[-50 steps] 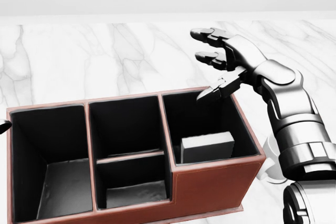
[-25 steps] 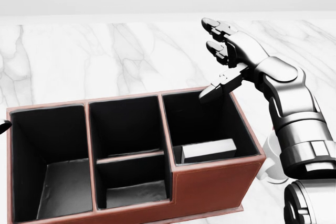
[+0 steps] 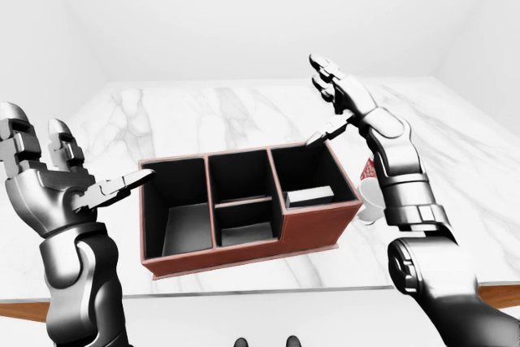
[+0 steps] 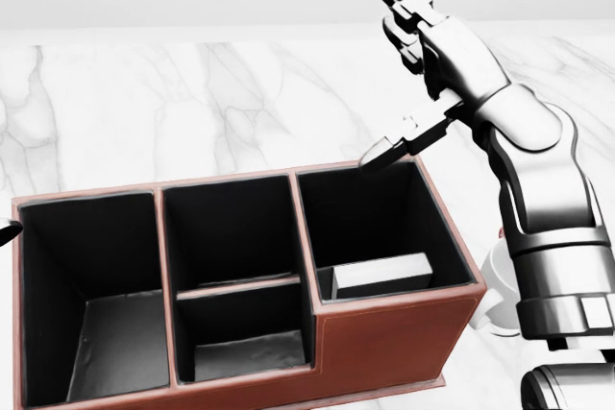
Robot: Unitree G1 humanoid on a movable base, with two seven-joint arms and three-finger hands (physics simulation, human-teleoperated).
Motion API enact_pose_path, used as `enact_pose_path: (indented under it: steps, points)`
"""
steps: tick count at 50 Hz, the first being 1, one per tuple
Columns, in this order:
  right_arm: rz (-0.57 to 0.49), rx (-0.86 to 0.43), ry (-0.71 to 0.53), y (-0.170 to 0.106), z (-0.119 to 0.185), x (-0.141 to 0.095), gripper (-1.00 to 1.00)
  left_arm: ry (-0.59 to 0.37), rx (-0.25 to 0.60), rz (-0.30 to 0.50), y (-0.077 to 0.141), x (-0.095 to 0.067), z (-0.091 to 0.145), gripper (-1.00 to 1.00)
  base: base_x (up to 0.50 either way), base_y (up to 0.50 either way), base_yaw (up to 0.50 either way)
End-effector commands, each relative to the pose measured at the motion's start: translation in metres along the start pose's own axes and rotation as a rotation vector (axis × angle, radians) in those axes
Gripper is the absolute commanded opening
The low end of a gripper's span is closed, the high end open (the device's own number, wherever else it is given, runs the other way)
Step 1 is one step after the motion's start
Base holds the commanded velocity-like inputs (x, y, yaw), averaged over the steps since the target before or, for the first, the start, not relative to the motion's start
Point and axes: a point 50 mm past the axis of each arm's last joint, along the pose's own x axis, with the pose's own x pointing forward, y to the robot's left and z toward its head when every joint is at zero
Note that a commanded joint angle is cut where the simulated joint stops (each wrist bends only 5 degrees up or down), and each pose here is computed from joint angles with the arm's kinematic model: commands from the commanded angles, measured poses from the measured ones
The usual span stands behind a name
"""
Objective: Pick up the book and place it in the right compartment of the caddy.
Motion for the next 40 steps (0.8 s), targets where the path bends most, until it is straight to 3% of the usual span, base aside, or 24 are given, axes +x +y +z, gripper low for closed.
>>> enact_pose_path:
  steps: [1, 3, 6, 12, 19, 34, 40]
  points:
    - [-0.07, -0.194, -0.357, 0.015, 0.073, -0.038, 1.0, -0.001, 0.0, -0.003, -0.001, -0.001, 0.0, 1.0, 0.0, 0.0, 0.0]
    - [-0.091, -0.251, -0.483, 0.023, 0.097, -0.057, 1.0, -0.001, 0.0, -0.004, -0.001, -0.001, 0.0, 1.0, 0.0, 0.0, 0.0]
    - [-0.121, -0.298, -0.574, 0.032, 0.112, -0.075, 1.0, 0.007, 0.002, -0.009, -0.002, -0.002, -0.001, 1.0, 0.0, 0.0, 0.0]
    - [-0.152, -0.344, -0.688, 0.052, 0.128, -0.101, 1.0, 0.001, 0.0, -0.009, -0.002, -0.002, 0.0, 1.0, 0.0, 0.0, 0.0]
    - [-0.188, -0.277, -0.695, 0.064, 0.117, -0.117, 1.0, 0.0, -0.001, -0.016, -0.003, -0.004, 0.0, 1.0, 0.0, 0.0, 0.0]
    - [-0.197, -0.382, -0.827, 0.084, 0.14, -0.147, 1.0, -0.009, -0.005, -0.017, -0.004, -0.003, 0.002, 1.0, 0.0, 0.0, 0.0]
    - [-0.19, -0.366, -0.802, 0.087, 0.135, -0.145, 1.0, -0.005, -0.003, -0.017, -0.004, -0.003, 0.001, 1.0, 0.0, 0.0, 0.0]
